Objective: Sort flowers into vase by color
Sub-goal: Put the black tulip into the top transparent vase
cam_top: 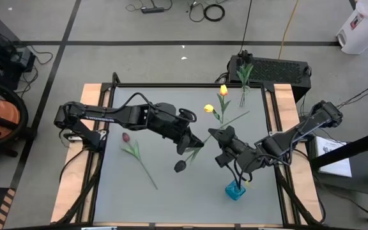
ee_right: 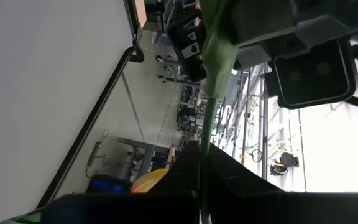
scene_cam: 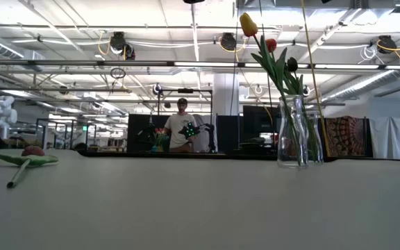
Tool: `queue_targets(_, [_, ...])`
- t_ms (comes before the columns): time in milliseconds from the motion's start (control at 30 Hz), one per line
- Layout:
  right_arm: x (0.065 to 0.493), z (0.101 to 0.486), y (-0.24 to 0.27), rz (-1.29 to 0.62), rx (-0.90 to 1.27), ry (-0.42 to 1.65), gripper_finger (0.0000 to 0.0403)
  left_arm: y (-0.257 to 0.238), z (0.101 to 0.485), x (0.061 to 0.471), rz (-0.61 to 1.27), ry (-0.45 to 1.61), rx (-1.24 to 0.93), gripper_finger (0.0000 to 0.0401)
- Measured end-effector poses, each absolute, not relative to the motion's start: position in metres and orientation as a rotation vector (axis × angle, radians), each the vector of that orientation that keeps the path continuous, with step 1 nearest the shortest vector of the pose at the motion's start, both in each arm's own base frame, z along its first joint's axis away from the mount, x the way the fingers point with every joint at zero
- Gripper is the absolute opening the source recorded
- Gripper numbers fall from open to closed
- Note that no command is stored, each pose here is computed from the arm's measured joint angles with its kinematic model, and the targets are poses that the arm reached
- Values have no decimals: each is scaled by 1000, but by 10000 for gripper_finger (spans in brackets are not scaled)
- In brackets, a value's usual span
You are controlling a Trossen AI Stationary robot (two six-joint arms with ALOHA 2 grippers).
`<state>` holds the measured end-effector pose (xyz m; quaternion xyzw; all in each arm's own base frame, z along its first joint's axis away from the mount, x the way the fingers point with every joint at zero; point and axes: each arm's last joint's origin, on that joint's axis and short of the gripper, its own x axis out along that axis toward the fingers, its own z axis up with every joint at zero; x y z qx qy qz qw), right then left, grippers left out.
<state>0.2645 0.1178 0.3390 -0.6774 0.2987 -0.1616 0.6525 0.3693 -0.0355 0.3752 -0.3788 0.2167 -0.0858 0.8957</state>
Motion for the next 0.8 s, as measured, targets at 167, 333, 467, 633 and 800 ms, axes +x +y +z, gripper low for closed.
queue_targets(167, [261,339,125,-350,-1553,664,0,-37,378,370,-224,435,-769,61])
queue_targets(333, [254,336,131,-382,-1578,696,0,-39,382,371,-287,405,-768,66])
queue_targets(467, [250,332,130,-399,-1584,732,0,-41,389,370,-363,361,-763,66])
queue_targets(633, [245,327,129,-438,-1548,757,0,-42,397,371,-429,306,-752,66])
queue_targets(800, [238,331,130,-505,-1471,727,0,-42,405,362,-452,277,-676,66])
